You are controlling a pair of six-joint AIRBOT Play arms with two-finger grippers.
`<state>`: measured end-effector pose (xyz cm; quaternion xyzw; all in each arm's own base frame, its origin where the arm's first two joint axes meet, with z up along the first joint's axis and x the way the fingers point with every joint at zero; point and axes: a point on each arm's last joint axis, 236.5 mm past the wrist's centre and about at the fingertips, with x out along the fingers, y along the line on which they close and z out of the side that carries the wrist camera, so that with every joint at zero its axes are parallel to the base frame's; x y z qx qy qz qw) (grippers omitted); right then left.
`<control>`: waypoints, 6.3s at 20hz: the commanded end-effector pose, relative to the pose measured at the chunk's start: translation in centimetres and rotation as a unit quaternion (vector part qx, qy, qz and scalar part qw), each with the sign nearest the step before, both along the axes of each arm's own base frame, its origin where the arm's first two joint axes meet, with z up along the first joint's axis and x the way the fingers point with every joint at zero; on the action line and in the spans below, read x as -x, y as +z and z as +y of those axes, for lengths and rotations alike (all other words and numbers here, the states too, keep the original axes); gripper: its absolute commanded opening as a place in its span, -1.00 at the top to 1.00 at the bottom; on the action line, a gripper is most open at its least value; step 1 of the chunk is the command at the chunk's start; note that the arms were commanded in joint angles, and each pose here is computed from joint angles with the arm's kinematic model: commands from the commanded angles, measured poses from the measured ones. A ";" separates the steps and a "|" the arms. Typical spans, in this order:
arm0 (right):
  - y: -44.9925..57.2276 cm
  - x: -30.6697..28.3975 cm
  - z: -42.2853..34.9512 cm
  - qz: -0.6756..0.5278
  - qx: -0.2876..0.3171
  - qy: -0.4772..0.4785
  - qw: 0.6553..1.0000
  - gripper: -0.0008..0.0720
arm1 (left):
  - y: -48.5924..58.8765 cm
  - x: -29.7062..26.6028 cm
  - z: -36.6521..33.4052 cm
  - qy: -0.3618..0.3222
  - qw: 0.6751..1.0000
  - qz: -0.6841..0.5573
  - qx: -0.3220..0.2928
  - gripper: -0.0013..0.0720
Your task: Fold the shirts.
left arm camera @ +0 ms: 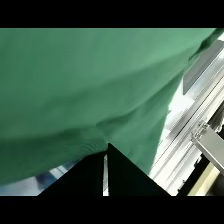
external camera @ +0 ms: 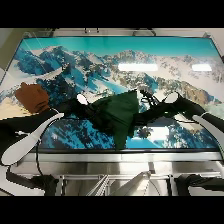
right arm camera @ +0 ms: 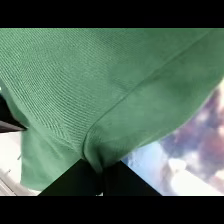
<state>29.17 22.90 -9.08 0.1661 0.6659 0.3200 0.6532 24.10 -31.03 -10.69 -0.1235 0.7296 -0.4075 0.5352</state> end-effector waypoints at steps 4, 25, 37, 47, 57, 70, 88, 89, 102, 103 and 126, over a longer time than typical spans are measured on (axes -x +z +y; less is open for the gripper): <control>11.7 -1.9 -1.7 -0.076 -0.068 0.018 0.995 0.91 | 11.7 -7.9 3.0 0.046 0.989 -0.121 0.066 0.94; 34.6 -4.1 -2.7 -0.299 -0.217 -0.045 0.928 0.91 | 29.4 -13.1 14.6 0.177 0.933 -0.302 0.085 0.92; 12.4 -5.4 -1.4 -0.101 -0.020 0.044 0.994 -0.41 | 12.5 -7.7 8.8 0.088 0.991 -0.076 0.064 -0.99; 4.0 -6.7 -11.4 -0.030 0.063 -0.052 0.996 -0.41 | 3.5 0.1 8.6 0.085 0.995 0.055 0.008 -0.94; -0.6 -4.8 -2.3 0.051 -0.067 -0.004 0.996 -0.06 | 1.9 -0.2 5.2 0.062 0.998 -0.011 -0.012 0.76; 31.4 -13.5 -14.8 -0.341 -0.162 -0.159 0.912 0.91 | 31.0 -9.2 12.9 0.145 0.929 -0.330 0.089 0.93; 57.4 -3.7 -20.5 -0.728 -0.056 -0.251 0.636 0.91 | 49.5 -6.2 21.7 0.239 0.800 -0.540 0.105 0.90; 55.6 -6.0 -20.3 -0.711 -0.066 -0.242 0.657 0.91 | 47.3 -7.8 22.1 0.243 0.819 -0.508 0.111 0.90; 15.6 -25.7 -16.0 -0.302 -0.119 -0.223 0.919 -0.09 | 7.3 -15.9 25.6 0.293 0.952 -0.069 0.047 -0.55; 16.1 -24.8 -16.8 -0.294 -0.129 -0.216 0.922 0.02 | 8.0 -16.3 26.8 0.299 0.951 -0.062 0.058 -0.98; 14.3 -9.6 -17.0 -0.079 -0.245 -0.113 0.960 0.03 | -0.6 -13.5 27.1 0.184 0.980 0.040 -0.066 -0.61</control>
